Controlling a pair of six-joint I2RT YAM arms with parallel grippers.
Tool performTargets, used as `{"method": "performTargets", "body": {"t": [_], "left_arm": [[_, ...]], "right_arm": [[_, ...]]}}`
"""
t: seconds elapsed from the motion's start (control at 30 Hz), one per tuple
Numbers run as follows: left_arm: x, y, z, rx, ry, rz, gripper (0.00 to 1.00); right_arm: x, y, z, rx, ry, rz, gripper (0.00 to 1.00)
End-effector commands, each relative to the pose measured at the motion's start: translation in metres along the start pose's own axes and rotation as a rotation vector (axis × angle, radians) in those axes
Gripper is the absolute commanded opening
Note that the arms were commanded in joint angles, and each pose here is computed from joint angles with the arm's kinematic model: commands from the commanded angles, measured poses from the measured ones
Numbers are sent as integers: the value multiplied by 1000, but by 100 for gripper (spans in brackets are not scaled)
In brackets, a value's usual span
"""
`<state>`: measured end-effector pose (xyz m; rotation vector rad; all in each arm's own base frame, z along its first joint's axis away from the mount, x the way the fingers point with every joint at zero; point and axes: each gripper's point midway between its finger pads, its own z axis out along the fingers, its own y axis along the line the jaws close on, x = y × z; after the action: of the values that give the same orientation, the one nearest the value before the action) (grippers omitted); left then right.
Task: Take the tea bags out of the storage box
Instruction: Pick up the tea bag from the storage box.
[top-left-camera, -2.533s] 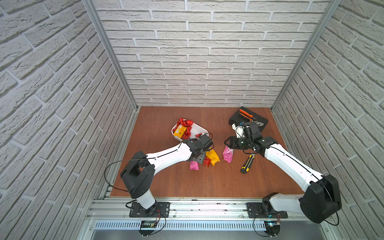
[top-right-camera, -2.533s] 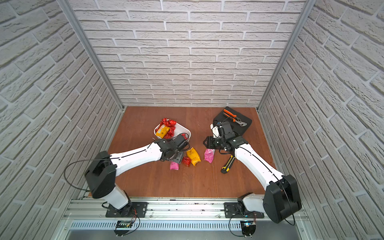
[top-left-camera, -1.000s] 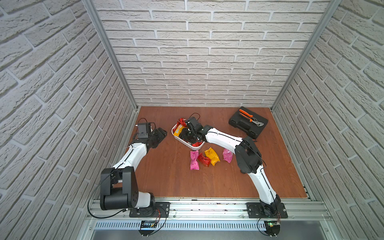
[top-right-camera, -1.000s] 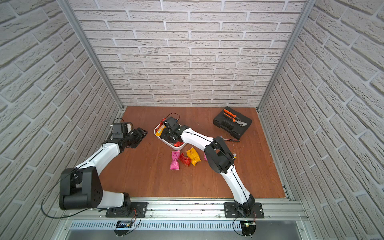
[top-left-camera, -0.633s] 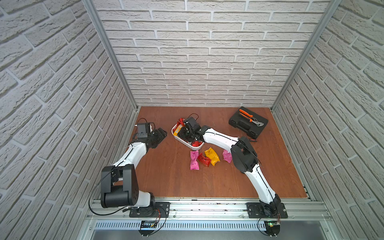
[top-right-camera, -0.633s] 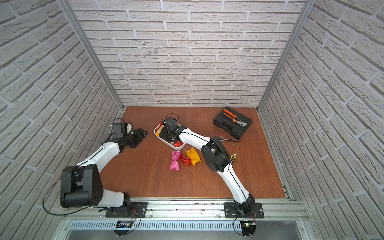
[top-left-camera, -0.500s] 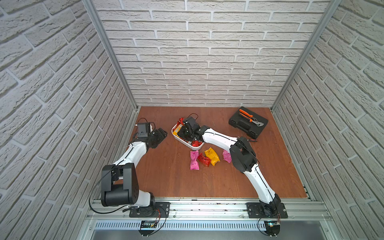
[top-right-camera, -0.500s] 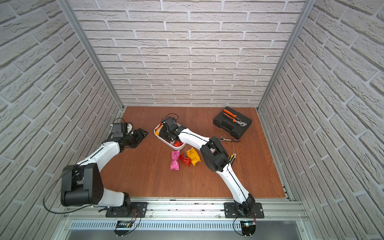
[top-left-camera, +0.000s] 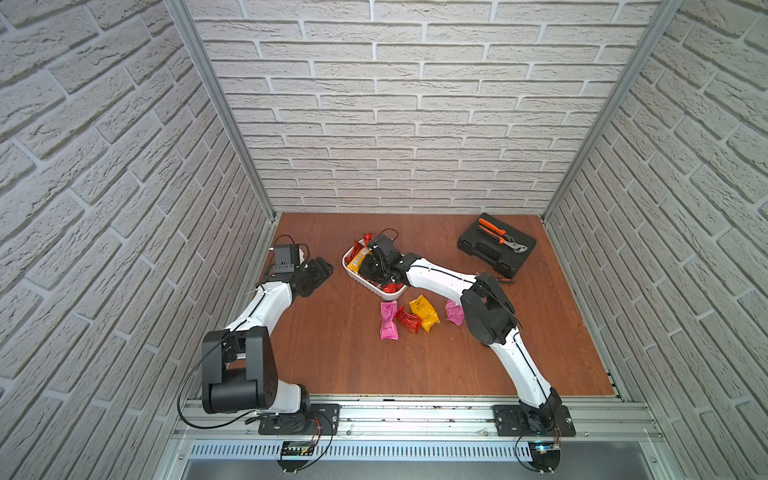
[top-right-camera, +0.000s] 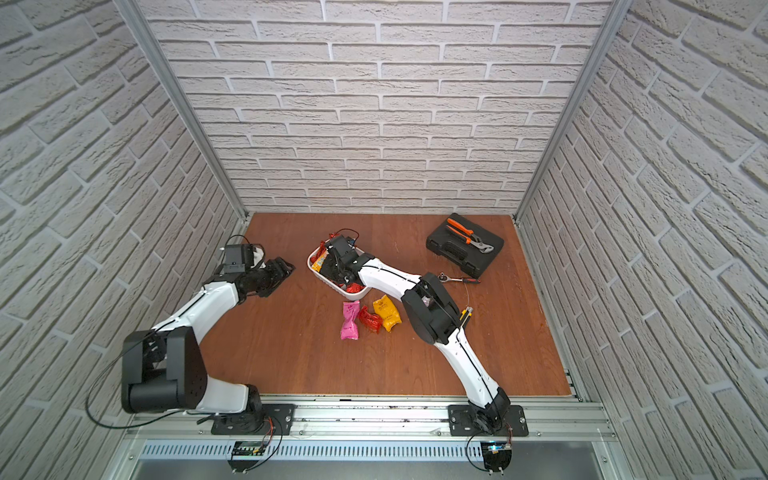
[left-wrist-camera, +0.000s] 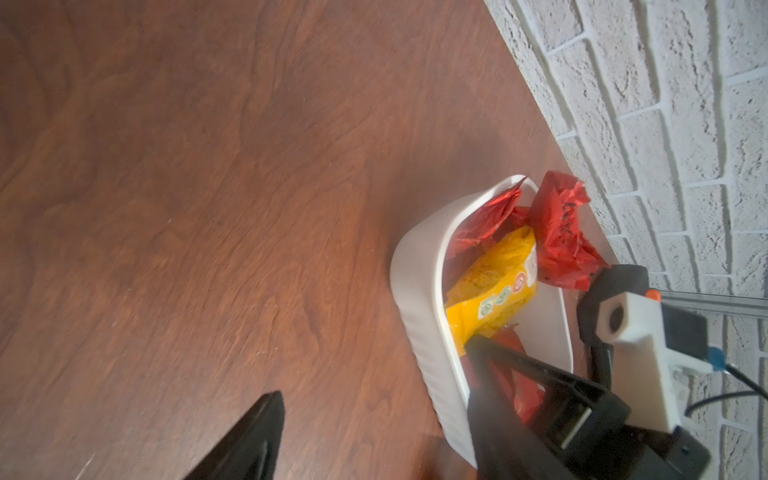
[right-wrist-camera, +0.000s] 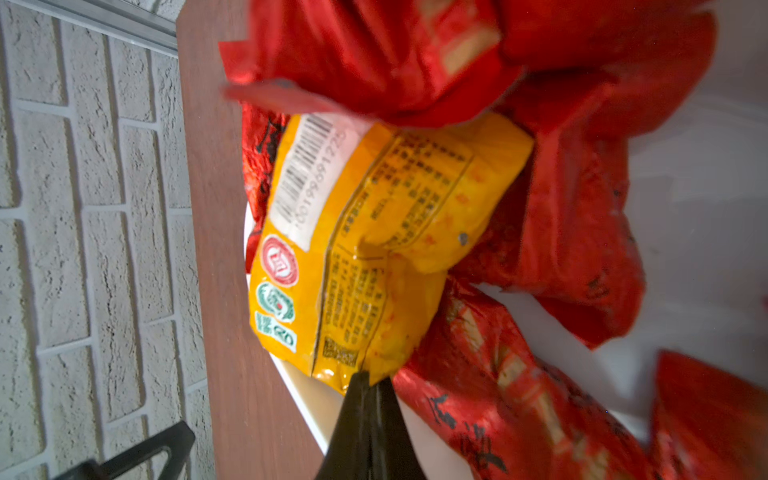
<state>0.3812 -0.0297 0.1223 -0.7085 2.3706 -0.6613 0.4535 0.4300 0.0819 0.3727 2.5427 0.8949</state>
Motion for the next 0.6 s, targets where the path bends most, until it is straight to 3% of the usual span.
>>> {"method": "performTargets", "body": {"t": [0.0,0.27,0.57], "left_arm": [[-11,-3,-10,-4,-47,37,75],[-7,1,-14,-34,-54,77,74],[4,-22,-10,-18,-12,190,74]], "right_arm": [[-13,37,-53,-93,-51,-56,3],[10,21,-95,-82,19,-124,3],[31,-13,-159,-8,117,-391,3]]}}
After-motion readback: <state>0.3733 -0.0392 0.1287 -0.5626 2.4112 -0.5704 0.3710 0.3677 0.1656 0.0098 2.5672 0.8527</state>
